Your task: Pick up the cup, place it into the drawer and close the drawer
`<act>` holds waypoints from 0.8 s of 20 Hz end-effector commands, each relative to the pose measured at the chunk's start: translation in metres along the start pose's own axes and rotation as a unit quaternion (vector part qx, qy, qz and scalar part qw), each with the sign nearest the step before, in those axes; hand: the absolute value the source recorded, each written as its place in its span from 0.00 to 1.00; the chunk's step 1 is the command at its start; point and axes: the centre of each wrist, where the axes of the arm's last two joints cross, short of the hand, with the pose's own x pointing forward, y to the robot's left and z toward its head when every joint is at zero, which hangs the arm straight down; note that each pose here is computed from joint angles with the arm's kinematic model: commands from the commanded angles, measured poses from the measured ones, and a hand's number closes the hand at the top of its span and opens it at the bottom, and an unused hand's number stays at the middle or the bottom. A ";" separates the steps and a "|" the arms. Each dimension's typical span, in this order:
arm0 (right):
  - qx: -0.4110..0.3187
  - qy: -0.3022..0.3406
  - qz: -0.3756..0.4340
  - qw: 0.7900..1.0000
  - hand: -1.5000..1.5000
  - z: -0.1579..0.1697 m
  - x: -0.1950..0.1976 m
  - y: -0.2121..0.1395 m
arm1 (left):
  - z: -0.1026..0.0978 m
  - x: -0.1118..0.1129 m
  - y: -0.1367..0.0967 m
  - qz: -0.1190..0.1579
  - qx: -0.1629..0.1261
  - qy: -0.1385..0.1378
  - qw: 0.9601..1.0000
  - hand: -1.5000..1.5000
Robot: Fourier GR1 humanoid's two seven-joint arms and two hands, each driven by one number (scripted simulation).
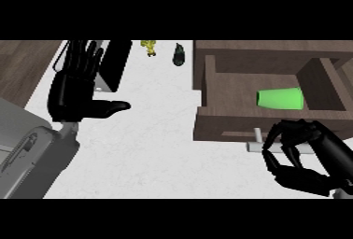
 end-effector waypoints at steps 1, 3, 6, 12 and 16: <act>0.056 0.002 0.101 0.993 1.00 -0.008 -0.007 0.014 | 0.019 0.006 0.029 0.007 0.002 0.008 1.000 0.00; 0.063 0.005 0.134 0.989 1.00 -0.013 -0.013 0.028 | 0.004 0.025 0.039 -0.008 -0.004 -0.005 1.000 0.00; 0.066 0.012 0.160 0.985 1.00 -0.026 -0.024 0.061 | 0.040 0.017 0.044 -0.004 -0.001 -0.005 1.000 0.00; 0.080 0.051 0.168 0.981 0.00 -0.046 -0.073 0.080 | 0.062 0.011 0.084 -0.003 0.009 -0.010 1.000 0.00; 0.093 0.071 0.200 0.973 0.00 -0.075 -0.095 0.054 | 0.070 0.001 0.089 -0.005 0.010 0.000 1.000 0.00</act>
